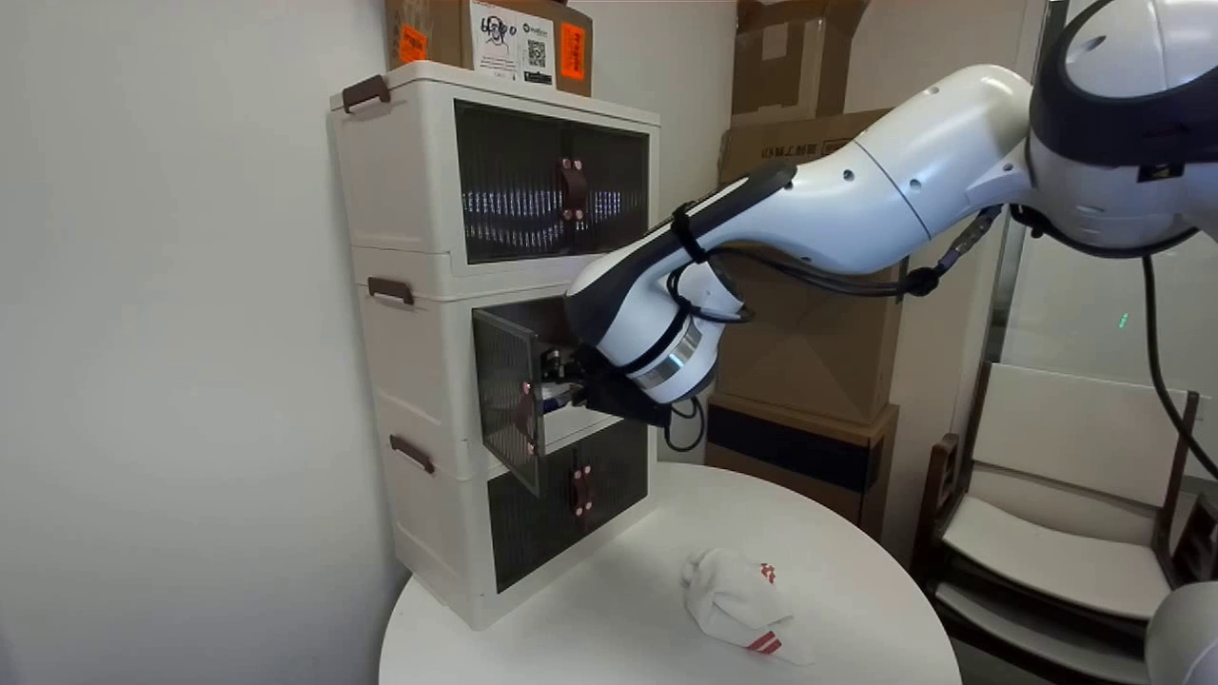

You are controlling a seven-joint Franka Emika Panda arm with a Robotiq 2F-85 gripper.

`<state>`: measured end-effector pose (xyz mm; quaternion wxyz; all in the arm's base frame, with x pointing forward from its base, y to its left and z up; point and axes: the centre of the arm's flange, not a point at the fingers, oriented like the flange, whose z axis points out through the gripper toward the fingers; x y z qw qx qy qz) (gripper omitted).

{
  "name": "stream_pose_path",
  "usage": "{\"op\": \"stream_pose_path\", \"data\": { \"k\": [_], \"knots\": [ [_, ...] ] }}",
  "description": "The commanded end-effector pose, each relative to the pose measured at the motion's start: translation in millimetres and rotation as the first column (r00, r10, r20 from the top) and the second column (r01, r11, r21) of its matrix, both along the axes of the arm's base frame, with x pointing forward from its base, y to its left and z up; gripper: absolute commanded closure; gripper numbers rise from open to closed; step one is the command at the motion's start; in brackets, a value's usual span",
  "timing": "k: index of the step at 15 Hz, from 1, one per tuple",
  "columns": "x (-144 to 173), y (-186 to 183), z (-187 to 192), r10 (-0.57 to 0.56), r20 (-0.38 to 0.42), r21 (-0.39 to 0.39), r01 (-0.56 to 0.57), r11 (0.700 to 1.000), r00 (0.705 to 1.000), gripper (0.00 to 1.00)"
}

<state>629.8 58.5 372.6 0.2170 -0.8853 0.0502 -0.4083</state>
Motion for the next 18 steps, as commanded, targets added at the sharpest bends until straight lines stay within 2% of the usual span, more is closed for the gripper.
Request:
{"op": "stream_pose_path", "data": {
  "k": [1,8,18],
  "knots": [
    [34,7,-6,-0.025,0.034,0.034,0.024,0.999,0.999,0.00],
    [56,6,-9,0.003,0.059,0.041,-0.005,0.999,0.998,0.00],
    [69,7,-11,0.037,0.074,0.026,-0.039,0.999,0.997,0.00]
  ]
}}
